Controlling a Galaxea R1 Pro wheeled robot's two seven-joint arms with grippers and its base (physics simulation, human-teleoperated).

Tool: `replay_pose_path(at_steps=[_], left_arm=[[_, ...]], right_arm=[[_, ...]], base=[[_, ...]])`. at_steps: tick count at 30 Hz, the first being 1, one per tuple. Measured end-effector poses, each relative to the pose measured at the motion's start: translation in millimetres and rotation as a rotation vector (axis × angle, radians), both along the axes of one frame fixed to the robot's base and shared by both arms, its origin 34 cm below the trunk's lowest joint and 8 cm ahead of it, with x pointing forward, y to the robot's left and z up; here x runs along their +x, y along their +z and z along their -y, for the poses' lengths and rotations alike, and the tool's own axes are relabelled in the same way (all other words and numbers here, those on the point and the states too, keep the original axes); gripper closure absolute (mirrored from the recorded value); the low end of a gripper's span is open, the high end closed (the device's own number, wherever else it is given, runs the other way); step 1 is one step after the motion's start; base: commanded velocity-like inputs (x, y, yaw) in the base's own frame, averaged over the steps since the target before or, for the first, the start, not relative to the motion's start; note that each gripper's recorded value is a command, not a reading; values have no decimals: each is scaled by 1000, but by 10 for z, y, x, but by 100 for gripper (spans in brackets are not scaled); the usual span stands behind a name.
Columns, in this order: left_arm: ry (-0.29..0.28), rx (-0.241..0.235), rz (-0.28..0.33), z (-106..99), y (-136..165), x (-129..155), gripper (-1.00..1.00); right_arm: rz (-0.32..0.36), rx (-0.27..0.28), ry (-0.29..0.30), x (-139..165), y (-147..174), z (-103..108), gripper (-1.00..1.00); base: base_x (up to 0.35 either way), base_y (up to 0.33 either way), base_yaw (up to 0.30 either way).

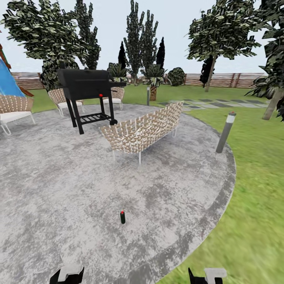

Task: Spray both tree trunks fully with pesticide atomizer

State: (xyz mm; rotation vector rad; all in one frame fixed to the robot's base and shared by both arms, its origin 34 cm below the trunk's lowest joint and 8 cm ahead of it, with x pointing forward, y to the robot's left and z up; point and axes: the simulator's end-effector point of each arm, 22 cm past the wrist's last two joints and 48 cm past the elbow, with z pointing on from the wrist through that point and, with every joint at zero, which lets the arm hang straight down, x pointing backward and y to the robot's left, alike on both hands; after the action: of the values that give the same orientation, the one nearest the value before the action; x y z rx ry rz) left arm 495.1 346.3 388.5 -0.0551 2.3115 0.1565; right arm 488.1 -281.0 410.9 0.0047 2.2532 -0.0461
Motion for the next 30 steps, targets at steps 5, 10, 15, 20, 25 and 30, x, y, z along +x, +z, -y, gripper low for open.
replay_pose_path(at_steps=[5, 10, 15, 20, 25, 30], left_arm=[[0, 0, 0, 0, 0, 2, -100], [0, 0, 0, -1, -1, 0, -100], [1, 1, 0, -3, 0, 1, -100], [1, 1, -1, -3, -2, -2, -100], [1, 1, 0, -4, -1, -1, -100], [1, 1, 0, -3, -1, -1, -100]], right_arm=[[1, 1, 3, 2, 2, -9, -100], [1, 1, 5, 2, 1, -15, -100], [2, 2, 5, 6, 5, -16, -100], [4, 4, 5, 13, 10, -33, -100], [4, 4, 3, 13, 10, -28, -100], [3, 4, 3, 9, 6, -29, -100]], base=[[229, -206, 17], [136, -250, 1], [32, -272, 0], [13, -276, 0], [85, -276, 60], [106, -276, 239]])
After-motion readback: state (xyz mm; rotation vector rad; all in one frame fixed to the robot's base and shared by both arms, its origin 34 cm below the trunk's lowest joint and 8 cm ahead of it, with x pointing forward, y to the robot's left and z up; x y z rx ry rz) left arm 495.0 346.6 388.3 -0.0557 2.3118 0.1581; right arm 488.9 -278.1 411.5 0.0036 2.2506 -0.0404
